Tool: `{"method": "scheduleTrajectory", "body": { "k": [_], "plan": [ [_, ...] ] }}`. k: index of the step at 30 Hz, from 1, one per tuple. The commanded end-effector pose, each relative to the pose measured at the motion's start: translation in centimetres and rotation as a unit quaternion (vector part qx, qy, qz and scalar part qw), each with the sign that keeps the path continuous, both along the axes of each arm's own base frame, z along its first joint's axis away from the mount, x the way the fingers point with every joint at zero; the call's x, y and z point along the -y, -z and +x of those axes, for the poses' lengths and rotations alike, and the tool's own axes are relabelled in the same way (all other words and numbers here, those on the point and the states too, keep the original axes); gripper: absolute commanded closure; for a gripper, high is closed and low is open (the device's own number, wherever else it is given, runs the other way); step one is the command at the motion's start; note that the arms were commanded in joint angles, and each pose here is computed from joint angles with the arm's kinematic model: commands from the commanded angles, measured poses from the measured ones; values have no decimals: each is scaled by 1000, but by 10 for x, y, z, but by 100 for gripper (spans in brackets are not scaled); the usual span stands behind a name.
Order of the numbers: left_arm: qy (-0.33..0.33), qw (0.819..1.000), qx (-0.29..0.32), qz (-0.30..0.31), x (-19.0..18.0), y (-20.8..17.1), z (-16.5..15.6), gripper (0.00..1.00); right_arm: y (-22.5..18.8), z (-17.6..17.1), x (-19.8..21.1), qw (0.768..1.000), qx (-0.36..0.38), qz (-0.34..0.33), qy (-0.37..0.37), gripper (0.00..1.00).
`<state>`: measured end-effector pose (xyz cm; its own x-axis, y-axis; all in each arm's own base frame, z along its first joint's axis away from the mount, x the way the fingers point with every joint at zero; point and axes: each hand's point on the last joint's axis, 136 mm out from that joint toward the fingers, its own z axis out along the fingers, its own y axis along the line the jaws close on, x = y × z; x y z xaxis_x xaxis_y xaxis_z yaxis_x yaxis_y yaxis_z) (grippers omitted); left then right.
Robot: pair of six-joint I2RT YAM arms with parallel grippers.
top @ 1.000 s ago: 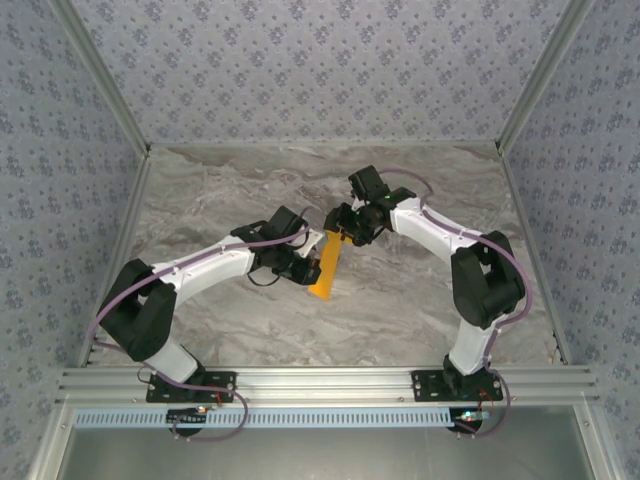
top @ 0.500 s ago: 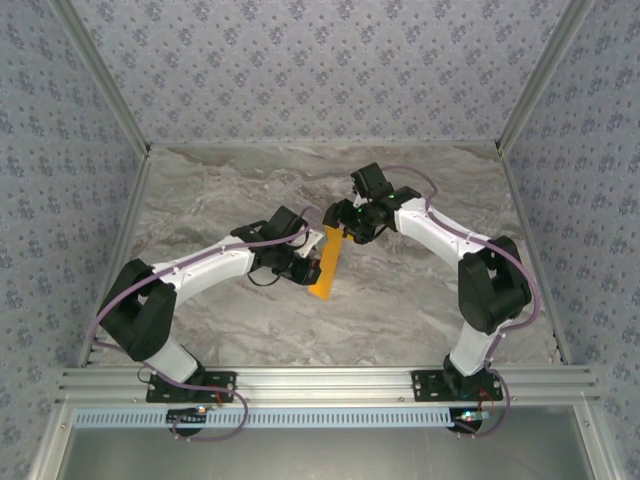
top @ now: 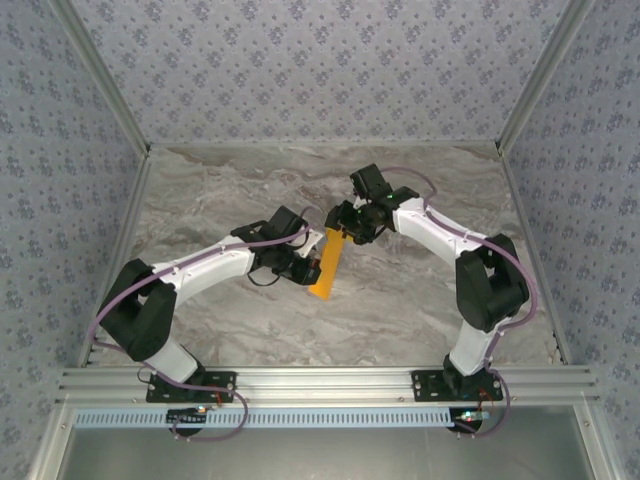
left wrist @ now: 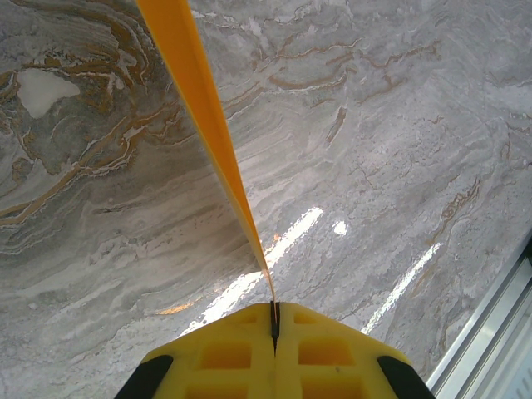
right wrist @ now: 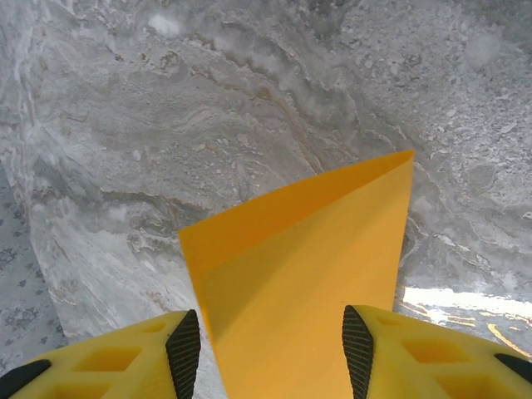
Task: Fold a paper plane with a square sheet of paper (pick it up from the middle)
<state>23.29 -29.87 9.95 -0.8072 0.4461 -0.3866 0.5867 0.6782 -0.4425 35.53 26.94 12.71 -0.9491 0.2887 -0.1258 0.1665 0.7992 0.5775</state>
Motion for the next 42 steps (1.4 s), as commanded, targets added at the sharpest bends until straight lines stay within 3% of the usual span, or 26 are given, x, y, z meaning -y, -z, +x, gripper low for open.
{"method": "scheduleTrajectory", "body": {
  "k": [1, 9, 17, 20, 24, 29, 32, 36, 42],
  "plan": [
    [5, 1000, -4, 7, 1, 3, -1, 100, 6, -1, 4, 1000, -14, -18, 1, 48],
    [4, 1000, -2, 7, 1, 3, 0, 100, 12, -3, 0, 999, -23, -23, -8, 56],
    [3, 1000, -3, 9, 1, 4, -1, 100, 14, -4, -6, 999, -29, -24, -16, 57],
    [2, 1000, -2, 9, 1, 4, 0, 100, 16, -6, -7, 999, -36, -21, -14, 62],
    [-9, 1000, -3, 11, 0, 3, 2, 99, 20, -9, -6, 999, -44, -20, -9, 80],
    [-36, 999, -20, 11, -6, 2, 5, 83, 22, -7, -1, 999, -45, -21, -3, 93],
    [-59, 998, -31, 1, -13, -2, 9, 59, 22, -7, -1, 999, -43, -22, -5, 96],
    [-100, 994, -34, -39, -25, -17, 20, 37, 23, -5, 0, 999, -42, -20, -7, 96],
    [-159, 981, -33, -107, -36, -37, 37, 31, 23, -4, 0, 999, -39, -11, -14, 97]
  ]
}}
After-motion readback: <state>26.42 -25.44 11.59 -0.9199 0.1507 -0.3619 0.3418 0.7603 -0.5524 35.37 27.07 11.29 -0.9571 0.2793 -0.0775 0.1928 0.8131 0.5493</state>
